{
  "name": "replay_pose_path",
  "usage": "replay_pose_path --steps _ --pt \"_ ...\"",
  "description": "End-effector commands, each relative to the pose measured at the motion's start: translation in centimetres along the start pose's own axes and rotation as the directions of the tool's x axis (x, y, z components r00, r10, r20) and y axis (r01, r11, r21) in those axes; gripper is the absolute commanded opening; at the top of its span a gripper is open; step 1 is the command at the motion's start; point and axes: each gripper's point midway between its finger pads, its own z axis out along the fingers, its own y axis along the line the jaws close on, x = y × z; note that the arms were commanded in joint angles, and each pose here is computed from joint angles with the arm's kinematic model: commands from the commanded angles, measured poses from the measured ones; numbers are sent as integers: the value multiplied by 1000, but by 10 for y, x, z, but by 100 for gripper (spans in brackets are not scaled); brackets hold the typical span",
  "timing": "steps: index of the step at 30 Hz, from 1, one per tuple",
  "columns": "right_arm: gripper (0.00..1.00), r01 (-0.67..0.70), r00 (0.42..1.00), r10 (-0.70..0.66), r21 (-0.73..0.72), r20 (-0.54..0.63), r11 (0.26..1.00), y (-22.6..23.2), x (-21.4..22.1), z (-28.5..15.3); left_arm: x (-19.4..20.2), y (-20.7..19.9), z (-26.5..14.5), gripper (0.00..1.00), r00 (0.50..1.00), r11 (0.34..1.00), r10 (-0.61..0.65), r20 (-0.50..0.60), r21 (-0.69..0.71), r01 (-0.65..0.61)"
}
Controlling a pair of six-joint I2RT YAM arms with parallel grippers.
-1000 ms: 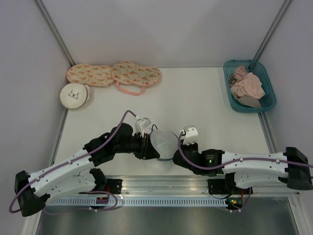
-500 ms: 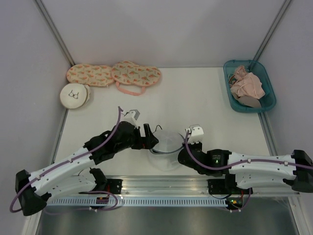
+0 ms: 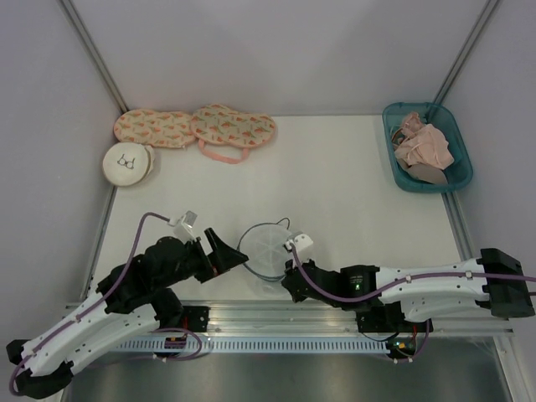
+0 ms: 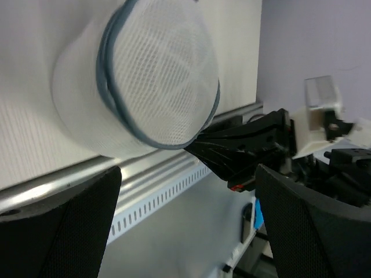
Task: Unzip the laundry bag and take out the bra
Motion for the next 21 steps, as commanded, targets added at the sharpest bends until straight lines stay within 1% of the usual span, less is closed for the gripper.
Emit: replay_pose_path --steps 1,2,4,7,10,14,17,20,21 --pt "0 -53 998 65 -355 21 933 79 -20 -13 34 -9 6 100 970 981 -167 -175 66 181" --pt "1 -62 996 81 -390 32 919 86 -22 -13 46 -3 10 100 957 978 -183 -227 61 201" --pt "0 -73 993 107 -459 48 885 101 -29 -17 51 -8 13 100 943 968 -207 -262 84 235" --pt "0 -74 990 124 -505 67 860 112 -33 -16 57 -9 18 99 931 966 -208 -301 85 243" --pt "0 -67 990 121 -526 69 848 120 -32 -11 59 -1 25 99 929 967 -224 -294 50 249" --pt "0 -49 996 83 -514 44 857 125 -23 2 49 2 34 99 943 962 -244 -227 63 265" --pt "0 -43 996 77 -497 49 867 123 -23 5 49 4 43 98 944 964 -244 -223 52 261" --pt "0 -32 996 70 -477 62 878 118 -26 3 51 6 47 89 953 976 -199 -227 40 213" --pt "0 -30 995 69 -465 68 885 114 -27 3 52 11 50 81 957 982 -179 -227 22 189"
